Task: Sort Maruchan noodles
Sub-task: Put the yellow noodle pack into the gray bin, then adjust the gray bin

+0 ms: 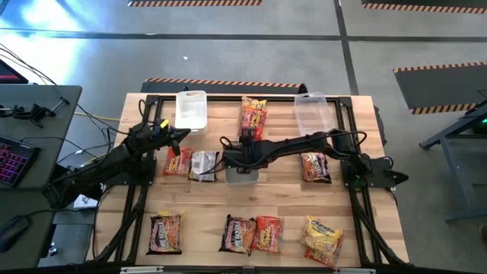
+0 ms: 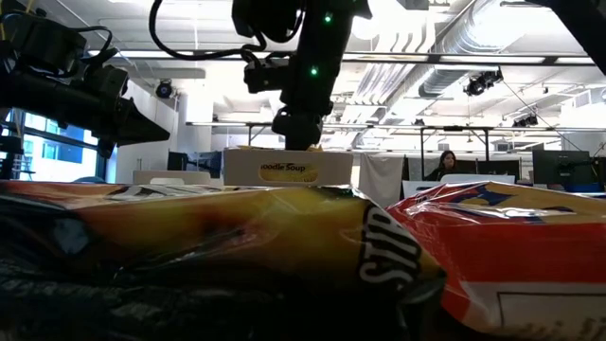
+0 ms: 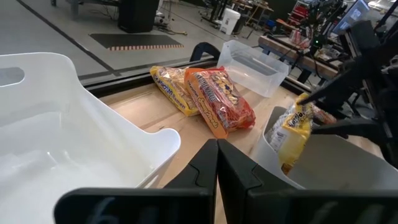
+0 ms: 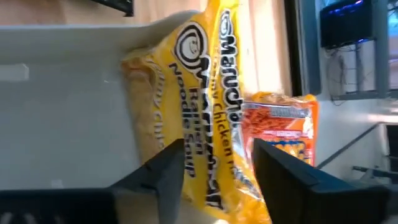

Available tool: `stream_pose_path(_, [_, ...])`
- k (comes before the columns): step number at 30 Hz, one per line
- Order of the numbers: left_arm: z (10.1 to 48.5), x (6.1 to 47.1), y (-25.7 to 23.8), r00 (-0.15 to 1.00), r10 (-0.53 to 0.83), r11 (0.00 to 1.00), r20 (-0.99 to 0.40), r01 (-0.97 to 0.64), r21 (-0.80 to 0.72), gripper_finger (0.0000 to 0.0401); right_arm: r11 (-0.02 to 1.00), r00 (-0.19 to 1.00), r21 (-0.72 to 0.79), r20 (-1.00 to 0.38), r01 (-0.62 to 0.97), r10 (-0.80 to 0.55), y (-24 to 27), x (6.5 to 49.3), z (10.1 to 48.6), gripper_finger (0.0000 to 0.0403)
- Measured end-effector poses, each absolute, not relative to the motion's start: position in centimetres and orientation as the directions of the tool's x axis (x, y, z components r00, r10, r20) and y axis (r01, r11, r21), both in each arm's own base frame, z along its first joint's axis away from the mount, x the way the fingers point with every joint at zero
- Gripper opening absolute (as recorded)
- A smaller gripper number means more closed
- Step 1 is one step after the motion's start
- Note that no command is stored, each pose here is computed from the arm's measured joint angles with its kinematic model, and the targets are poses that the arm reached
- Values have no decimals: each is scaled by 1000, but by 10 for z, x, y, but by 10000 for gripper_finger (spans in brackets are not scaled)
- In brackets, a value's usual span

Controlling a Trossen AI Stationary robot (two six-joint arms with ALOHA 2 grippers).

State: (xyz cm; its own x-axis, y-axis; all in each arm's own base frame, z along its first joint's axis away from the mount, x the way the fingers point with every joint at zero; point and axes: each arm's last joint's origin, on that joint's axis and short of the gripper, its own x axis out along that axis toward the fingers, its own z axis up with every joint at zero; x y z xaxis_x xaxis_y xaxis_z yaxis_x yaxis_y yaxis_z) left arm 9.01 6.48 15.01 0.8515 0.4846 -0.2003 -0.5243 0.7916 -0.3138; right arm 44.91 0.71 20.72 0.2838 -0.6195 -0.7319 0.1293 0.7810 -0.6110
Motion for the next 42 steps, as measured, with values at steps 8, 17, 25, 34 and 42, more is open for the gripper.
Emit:
stream_pose_path(8, [150,90,65,852,484,792,-200,-524,-314,0,765,245,-640,-732,75,-636,7,447,229,199])
stream_pose_path(17, [150,90,65,852,485,795,-200,-524,-305,0,916,135,-401,-907,18,-399,-5,433,252,85])
stream_pose_path(25, [150,90,65,855,479,799,-199,-518,-304,0,980,166,-195,-968,-34,-187,-22,437,231,24])
stream_pose_path(34, [150,90,64,856,477,801,-200,-517,-303,0,983,117,-179,-976,38,-182,-38,431,220,6])
stream_pose_path(42, [150,90,64,856,477,801,-199,-517,-303,0,980,88,-173,-979,97,-181,-39,428,220,1])
